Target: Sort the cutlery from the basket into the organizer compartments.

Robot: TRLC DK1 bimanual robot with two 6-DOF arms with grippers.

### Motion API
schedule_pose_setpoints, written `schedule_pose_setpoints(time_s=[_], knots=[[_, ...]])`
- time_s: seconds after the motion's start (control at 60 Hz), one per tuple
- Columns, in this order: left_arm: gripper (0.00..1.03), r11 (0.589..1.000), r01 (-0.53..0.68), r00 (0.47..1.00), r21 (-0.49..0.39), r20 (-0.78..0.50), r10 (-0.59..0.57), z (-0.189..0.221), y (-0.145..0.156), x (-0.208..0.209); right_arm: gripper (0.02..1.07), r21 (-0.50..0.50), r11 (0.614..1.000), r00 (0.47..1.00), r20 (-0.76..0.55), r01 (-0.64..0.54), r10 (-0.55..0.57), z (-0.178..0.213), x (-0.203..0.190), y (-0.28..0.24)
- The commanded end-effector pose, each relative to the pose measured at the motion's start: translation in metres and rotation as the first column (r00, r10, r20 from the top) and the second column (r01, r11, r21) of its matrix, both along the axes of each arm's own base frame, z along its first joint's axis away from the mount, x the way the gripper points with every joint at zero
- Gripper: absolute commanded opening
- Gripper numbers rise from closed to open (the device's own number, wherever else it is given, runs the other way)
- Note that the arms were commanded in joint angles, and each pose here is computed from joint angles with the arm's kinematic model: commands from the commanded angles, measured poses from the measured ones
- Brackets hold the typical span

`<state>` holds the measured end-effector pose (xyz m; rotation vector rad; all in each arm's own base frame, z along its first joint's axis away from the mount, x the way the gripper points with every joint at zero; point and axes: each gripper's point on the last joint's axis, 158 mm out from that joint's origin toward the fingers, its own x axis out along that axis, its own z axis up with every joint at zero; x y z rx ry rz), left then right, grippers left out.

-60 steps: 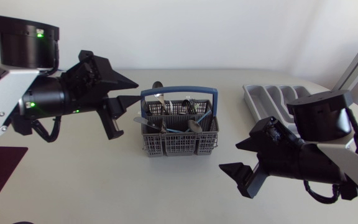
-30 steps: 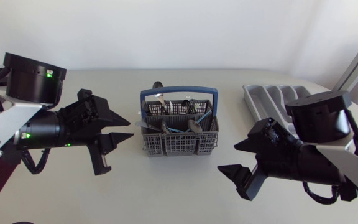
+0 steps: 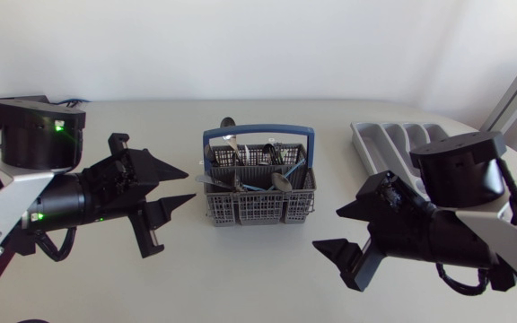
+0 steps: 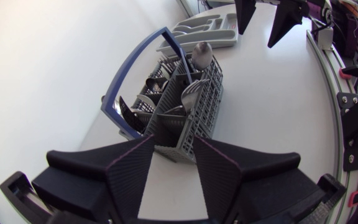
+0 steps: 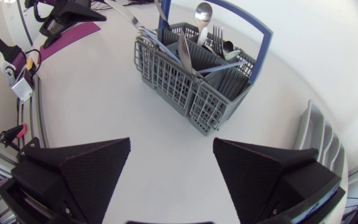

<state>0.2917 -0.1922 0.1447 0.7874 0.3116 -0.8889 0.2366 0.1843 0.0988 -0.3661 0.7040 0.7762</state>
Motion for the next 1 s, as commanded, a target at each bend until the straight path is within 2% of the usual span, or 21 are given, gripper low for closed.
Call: schedule_pose_setpoints(time_s=[0.0,0.4,0.65,0.733,0.833,0.983], knots=[[0.48,1.000,-0.003,1.000,0.018,-0.027,0.004,-0.015,0.002,-0.001,0.98,-0.014,1.000,1.000,-0.003,-0.012,0.012,-0.004,-0.006,0.000],[0.47,0.992,-0.112,0.985,-0.055,-0.135,0.104,-0.027,0.020,0.003,0.96,-0.180,0.979,0.963,0.231,-0.096,0.137,0.016,-0.006,0.060],[0.50,0.978,-0.172,0.974,-0.120,-0.168,0.151,-0.024,0.038,0.011,0.87,-0.142,0.980,0.915,0.358,-0.141,0.184,0.044,0.011,0.108],[0.50,0.973,-0.185,0.971,-0.138,-0.177,0.159,-0.027,0.044,0.013,0.86,-0.163,0.973,0.897,0.384,-0.166,0.218,0.040,0.010,0.124],[0.50,0.969,-0.192,0.971,-0.154,-0.172,0.166,-0.031,0.049,0.013,0.79,-0.177,0.965,0.877,0.409,-0.194,0.252,0.034,0.006,0.141],[0.52,0.964,-0.200,0.970,-0.176,-0.173,0.170,-0.038,0.055,0.013,0.77,-0.201,0.961,0.854,0.448,-0.192,0.264,0.028,0.007,0.158]])
